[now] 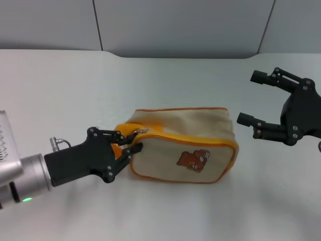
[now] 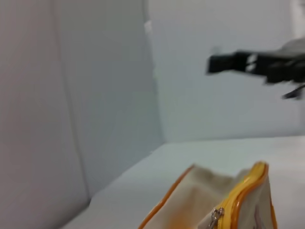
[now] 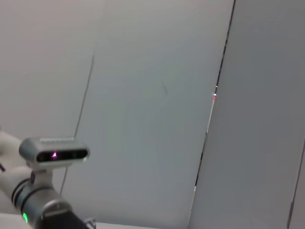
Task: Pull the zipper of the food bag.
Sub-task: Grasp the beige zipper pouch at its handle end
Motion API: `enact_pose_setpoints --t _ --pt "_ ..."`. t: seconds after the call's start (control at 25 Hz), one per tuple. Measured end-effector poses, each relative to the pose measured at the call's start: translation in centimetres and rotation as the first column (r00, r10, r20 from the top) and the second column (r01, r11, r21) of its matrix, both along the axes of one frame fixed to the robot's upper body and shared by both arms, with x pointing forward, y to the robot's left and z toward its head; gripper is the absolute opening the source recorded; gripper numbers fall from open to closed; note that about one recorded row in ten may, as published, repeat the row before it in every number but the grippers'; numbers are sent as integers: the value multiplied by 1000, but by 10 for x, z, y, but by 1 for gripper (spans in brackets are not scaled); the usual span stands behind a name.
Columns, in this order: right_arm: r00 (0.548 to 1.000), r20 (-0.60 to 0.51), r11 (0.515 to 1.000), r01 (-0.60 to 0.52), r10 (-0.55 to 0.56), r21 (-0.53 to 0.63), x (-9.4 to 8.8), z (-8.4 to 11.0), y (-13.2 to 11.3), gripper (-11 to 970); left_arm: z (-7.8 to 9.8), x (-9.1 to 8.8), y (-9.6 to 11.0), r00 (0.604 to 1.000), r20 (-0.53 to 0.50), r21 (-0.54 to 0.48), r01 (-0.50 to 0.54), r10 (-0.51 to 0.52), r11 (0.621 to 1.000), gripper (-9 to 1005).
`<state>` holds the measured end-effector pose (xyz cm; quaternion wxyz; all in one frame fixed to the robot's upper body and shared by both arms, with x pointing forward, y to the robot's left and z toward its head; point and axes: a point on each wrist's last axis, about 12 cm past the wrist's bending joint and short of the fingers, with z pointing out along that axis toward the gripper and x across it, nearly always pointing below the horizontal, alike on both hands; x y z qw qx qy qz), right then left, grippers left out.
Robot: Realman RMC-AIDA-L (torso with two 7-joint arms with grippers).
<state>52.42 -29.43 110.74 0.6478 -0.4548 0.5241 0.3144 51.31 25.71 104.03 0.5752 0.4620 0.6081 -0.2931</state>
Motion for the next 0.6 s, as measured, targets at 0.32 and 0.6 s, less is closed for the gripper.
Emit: enact_pose_setpoints --t 0.32,0.6 --pt "993 114 999 -5 11 -52 5 3 4 834 23 20 -1 988 96 58 116 -121 992 135" --pt "974 224 995 -7 29 -97 5 3 11 834 47 34 -9 962 170 70 206 -215 976 127"
